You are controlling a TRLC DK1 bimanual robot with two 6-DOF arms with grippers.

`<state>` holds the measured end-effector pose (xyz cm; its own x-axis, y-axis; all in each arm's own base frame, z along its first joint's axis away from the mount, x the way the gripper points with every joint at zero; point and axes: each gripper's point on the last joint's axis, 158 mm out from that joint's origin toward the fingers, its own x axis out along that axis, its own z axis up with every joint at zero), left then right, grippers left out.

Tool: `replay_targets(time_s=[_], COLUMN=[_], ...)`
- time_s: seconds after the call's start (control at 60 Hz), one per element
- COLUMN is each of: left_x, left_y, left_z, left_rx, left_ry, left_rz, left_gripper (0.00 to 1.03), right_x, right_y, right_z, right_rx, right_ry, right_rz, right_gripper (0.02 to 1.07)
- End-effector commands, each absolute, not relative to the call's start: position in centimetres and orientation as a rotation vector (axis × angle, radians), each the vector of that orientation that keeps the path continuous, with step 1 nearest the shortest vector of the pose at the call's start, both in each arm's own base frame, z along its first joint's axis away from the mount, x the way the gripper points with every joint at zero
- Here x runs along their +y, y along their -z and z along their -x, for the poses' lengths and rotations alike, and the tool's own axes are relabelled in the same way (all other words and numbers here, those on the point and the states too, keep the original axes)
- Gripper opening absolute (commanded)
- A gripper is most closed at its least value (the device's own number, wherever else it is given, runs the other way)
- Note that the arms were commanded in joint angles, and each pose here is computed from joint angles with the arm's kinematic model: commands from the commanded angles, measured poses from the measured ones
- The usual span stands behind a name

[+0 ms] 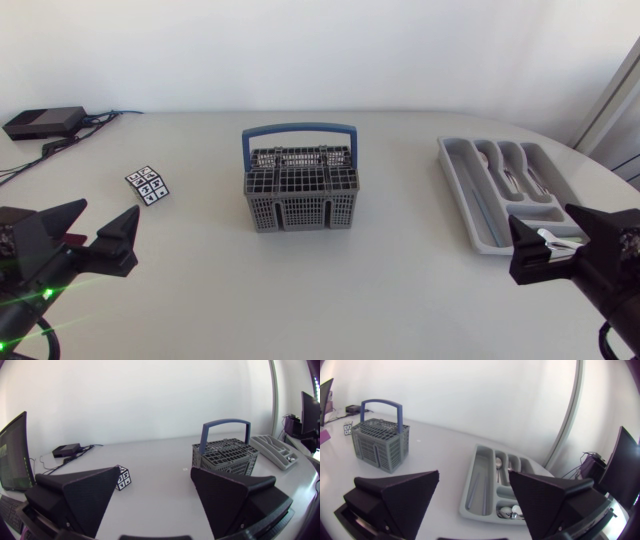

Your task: Transfer all utensils from the basket to the drawer tray.

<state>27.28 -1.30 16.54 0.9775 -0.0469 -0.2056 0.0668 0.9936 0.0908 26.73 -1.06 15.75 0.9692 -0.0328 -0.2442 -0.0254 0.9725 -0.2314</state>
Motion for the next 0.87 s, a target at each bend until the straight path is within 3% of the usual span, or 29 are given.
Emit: replay_targets(time_s=[0.0, 0.85], left_x=[-1.0, -0.3], left_y=[-15.6, -13.1], left_z=[-26.9, -25.5], left_rx=[0.193, 0.097], left_ry=[0.045, 0.014], left_rz=[-0.064, 0.001], left_gripper=[0.98, 0.98], right_x=[-0.9, -0.2], right_y=[-15.0, -14.9], right_z=[-26.5, -25.4], right_rx=[0.227, 0.057], right_ry=[0.011, 0.010], right_rz=[0.175, 0.000], right_gripper=[1.03, 1.03])
